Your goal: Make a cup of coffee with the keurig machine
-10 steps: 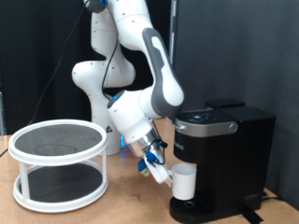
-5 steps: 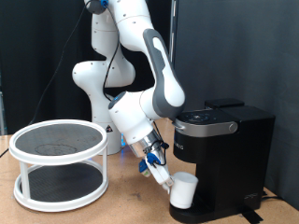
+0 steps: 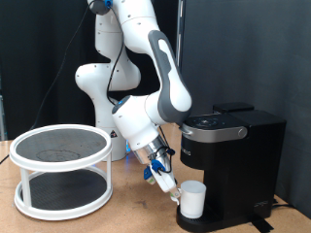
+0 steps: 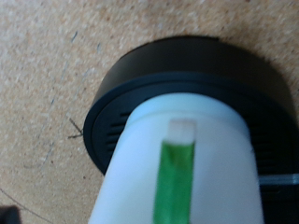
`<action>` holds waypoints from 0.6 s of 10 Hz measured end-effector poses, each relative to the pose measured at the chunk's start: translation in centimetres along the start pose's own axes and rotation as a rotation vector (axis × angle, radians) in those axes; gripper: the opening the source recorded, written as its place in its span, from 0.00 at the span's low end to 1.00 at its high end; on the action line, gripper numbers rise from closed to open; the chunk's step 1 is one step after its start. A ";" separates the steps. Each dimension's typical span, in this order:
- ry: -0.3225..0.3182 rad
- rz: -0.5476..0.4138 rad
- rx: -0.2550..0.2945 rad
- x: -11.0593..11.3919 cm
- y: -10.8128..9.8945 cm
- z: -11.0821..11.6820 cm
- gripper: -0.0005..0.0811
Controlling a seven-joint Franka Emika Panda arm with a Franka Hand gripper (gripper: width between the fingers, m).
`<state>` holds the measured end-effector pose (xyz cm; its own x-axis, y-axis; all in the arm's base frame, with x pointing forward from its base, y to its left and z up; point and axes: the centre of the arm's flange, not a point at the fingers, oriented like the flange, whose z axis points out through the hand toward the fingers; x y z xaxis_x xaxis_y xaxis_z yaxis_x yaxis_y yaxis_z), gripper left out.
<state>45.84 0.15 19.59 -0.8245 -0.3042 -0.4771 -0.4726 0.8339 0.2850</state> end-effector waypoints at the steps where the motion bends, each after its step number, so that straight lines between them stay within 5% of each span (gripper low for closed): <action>1: 0.014 0.013 -0.010 0.7 -0.3 -0.2 0.87; 6: 0.047 0.031 -0.069 3.2 -1.3 -1.8 0.91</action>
<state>43.26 -2.76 19.18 -0.8520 -0.3018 -0.4278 -0.4659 0.8098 0.3566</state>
